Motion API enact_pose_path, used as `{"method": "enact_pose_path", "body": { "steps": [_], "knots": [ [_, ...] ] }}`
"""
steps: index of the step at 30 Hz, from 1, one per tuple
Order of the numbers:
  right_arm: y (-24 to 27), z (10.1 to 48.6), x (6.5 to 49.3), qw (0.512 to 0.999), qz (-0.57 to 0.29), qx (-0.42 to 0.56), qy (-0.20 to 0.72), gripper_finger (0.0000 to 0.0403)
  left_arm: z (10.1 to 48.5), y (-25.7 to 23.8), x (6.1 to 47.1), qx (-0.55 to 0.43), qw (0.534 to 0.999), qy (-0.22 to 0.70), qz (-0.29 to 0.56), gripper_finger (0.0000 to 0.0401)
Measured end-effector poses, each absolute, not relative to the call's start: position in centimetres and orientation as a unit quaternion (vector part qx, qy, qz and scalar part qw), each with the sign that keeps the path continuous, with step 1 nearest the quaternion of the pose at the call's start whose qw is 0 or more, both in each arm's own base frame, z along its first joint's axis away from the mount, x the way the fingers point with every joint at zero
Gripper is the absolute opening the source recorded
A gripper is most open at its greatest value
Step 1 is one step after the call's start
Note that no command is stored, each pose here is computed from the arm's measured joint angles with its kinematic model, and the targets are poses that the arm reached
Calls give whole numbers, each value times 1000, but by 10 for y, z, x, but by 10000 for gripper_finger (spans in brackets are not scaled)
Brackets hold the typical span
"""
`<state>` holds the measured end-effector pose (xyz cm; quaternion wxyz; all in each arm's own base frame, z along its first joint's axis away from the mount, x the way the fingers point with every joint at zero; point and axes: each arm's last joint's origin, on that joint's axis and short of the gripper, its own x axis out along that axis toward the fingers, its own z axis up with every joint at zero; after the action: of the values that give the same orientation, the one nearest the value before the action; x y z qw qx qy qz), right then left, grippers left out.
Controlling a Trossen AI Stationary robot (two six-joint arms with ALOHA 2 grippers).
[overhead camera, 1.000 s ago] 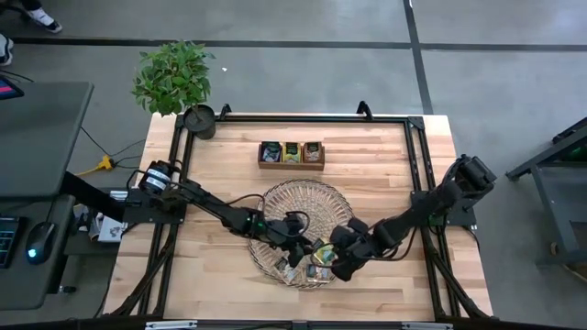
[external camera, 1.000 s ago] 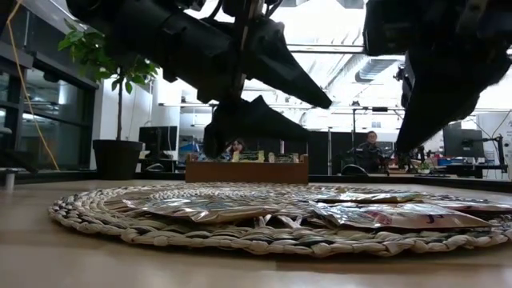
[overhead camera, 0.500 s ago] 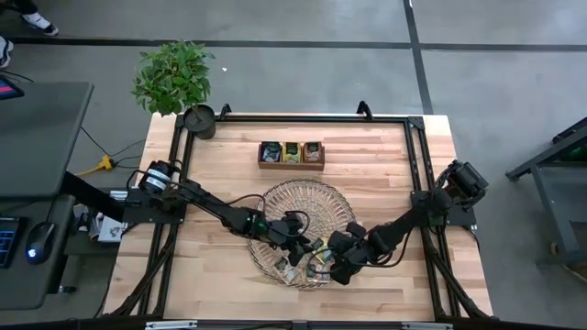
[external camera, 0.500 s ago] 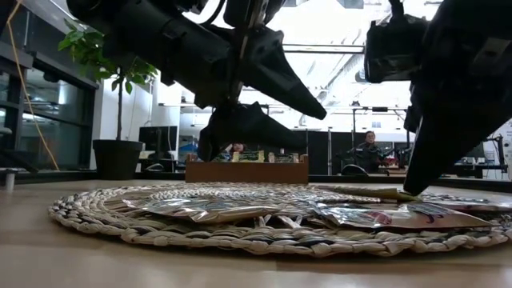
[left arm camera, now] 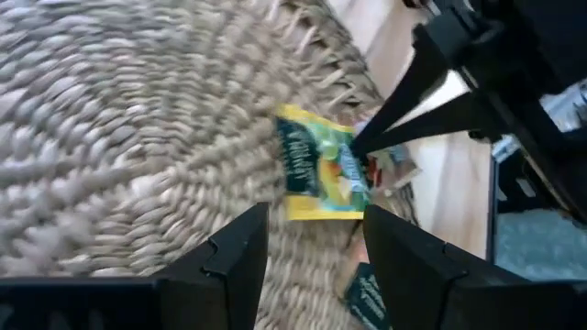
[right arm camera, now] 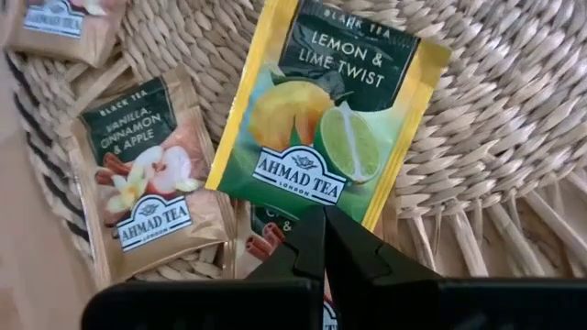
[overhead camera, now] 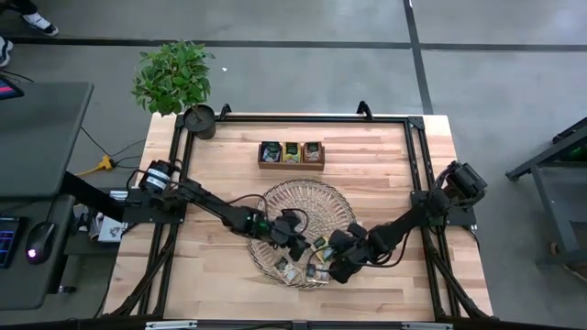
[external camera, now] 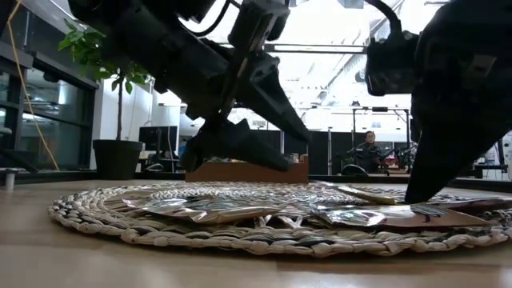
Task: Pick & Place Tea
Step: Put the yellow tea bag in the middle section of the wooden organizer
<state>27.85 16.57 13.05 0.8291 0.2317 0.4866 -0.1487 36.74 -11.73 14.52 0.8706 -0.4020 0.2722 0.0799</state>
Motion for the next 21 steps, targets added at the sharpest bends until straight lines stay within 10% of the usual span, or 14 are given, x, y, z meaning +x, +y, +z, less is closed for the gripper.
{"method": "enact_pose_path", "body": {
  "steps": [21],
  "knots": [
    [159,110,268,828,-133,286,464,0,138,-72,374,-542,763,343,85,177]
  ]
}}
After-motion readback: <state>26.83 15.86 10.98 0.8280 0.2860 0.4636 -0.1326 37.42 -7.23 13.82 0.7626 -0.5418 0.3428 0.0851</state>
